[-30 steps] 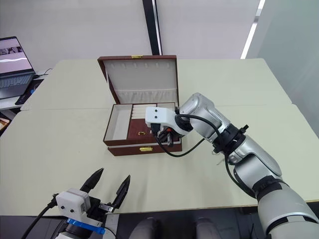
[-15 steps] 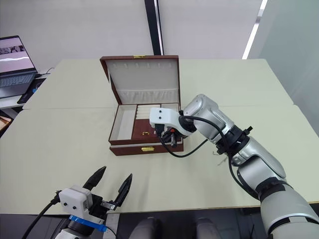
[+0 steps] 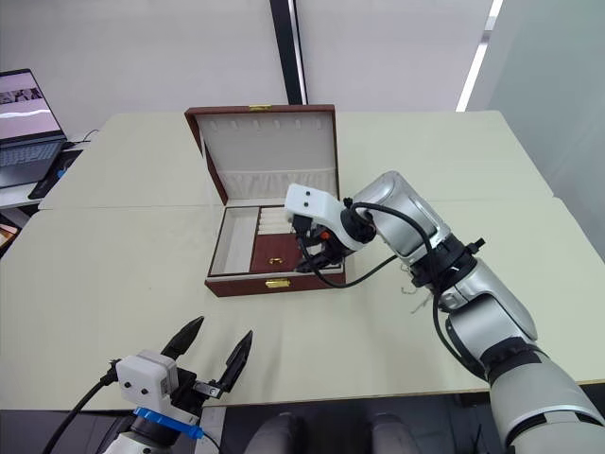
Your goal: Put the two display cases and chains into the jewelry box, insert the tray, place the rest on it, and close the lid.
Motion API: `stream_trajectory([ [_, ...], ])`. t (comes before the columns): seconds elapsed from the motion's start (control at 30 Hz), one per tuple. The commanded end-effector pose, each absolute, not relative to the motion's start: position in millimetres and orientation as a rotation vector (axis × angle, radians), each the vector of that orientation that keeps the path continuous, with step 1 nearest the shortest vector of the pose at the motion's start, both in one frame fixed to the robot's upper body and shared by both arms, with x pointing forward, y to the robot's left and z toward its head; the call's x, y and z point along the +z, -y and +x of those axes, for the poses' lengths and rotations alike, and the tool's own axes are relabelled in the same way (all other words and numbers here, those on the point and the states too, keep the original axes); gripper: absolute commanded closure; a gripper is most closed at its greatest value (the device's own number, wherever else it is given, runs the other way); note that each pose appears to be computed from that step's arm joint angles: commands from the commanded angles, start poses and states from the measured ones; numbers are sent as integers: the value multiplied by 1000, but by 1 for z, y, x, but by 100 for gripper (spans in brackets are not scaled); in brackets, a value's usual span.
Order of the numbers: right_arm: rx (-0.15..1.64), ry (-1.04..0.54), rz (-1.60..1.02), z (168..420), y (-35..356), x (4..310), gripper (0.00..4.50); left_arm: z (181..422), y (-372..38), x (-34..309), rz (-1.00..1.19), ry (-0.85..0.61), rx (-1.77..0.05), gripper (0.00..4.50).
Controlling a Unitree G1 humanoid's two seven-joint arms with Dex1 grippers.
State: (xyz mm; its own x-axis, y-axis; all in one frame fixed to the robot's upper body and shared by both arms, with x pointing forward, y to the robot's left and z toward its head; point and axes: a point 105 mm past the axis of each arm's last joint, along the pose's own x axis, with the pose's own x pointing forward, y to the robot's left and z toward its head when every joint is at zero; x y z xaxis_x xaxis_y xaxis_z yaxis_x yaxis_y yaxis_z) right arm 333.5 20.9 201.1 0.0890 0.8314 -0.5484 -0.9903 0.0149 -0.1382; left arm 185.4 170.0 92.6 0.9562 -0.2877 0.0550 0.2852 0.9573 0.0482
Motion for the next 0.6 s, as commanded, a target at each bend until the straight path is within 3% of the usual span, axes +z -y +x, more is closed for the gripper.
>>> stream_trajectory([
  [0.03, 1432, -118, -391, 342, -34, 225, 29, 187, -169, 108, 50, 112, -299, 0],
  [0.13, 1431, 7, -302, 344, -36, 227, 66, 189, -169, 109, 53, 113, -303, 0],
  [0.3, 1318, 86, -213, 363, -33, 213, 231, 192, -171, 110, 62, 111, -314, 0],
  [0.57, 1279, -29, -320, 372, -27, 166, 448, 200, -173, 113, 66, 117, -333, 0],
  [0.6, 1282, -47, -333, 372, -26, 160, 448, 201, -173, 113, 67, 118, -334, 0],
])
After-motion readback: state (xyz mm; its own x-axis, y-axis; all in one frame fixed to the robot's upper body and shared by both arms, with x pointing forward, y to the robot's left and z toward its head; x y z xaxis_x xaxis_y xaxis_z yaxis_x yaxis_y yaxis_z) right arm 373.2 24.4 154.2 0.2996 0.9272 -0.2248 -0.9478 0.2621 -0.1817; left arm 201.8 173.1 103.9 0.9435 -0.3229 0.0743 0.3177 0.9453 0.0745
